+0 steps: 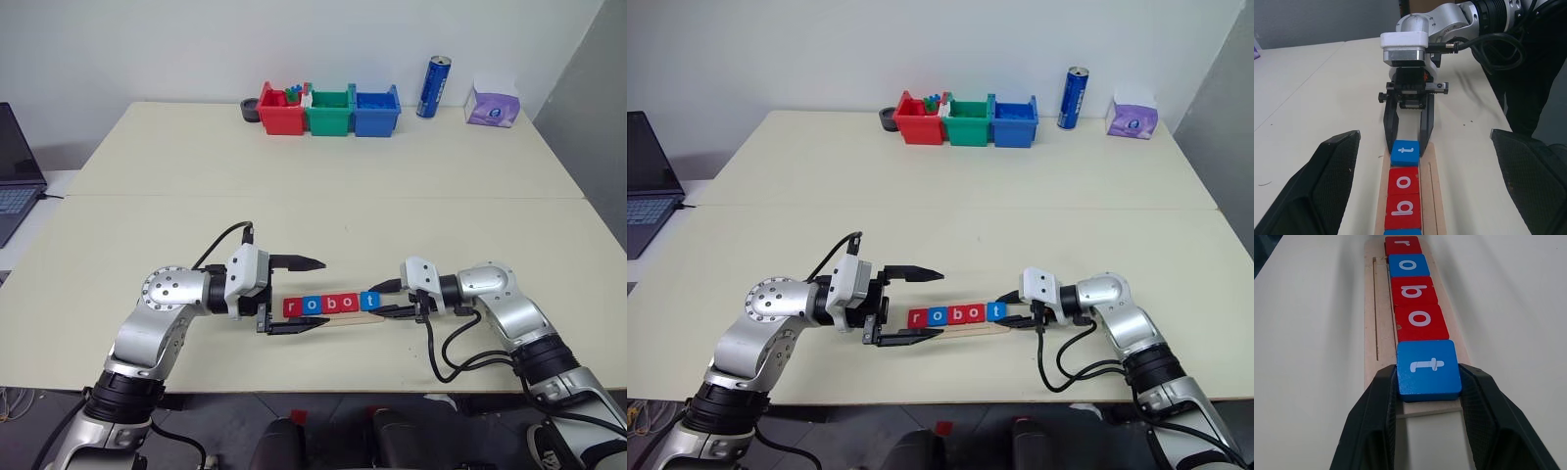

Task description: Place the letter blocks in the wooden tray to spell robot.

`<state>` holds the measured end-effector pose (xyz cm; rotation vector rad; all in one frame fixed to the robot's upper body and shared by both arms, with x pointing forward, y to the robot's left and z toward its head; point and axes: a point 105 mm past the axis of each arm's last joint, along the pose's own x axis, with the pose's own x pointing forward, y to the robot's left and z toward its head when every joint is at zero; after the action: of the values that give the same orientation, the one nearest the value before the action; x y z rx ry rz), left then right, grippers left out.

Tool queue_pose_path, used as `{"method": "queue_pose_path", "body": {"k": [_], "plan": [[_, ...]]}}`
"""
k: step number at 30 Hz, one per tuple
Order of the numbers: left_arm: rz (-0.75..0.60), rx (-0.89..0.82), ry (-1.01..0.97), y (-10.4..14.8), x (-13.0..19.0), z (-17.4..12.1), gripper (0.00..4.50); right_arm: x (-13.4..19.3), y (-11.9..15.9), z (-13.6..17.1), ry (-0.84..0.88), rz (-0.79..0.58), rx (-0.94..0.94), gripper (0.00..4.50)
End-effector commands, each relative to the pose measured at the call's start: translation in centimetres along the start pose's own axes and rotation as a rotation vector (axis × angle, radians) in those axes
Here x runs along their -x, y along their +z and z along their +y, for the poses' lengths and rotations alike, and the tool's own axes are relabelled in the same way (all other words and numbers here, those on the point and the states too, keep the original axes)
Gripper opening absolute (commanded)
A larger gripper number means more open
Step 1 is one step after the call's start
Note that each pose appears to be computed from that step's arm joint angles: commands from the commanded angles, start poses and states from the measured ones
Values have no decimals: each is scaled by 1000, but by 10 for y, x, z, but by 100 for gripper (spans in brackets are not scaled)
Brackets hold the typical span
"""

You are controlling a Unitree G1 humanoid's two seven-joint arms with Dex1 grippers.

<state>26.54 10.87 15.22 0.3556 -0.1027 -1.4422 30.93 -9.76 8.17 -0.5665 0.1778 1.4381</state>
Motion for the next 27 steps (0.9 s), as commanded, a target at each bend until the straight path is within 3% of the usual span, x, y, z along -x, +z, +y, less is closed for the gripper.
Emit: {"method": "queue_pose_path", "body": {"k": [1,10,17,27], "plan": [[-25,-32,-7,10,-2,-2,450,0,2,-1,12,4,21,146],[-28,-29,-6,9,-3,-1,450,15,18,-10,-57,-62,-40,446],[-29,-26,-1,8,-2,-1,450,41,22,-16,-152,-86,-118,449],[-30,-29,-5,8,-4,2,450,19,15,-3,-155,-90,-88,101]]}}
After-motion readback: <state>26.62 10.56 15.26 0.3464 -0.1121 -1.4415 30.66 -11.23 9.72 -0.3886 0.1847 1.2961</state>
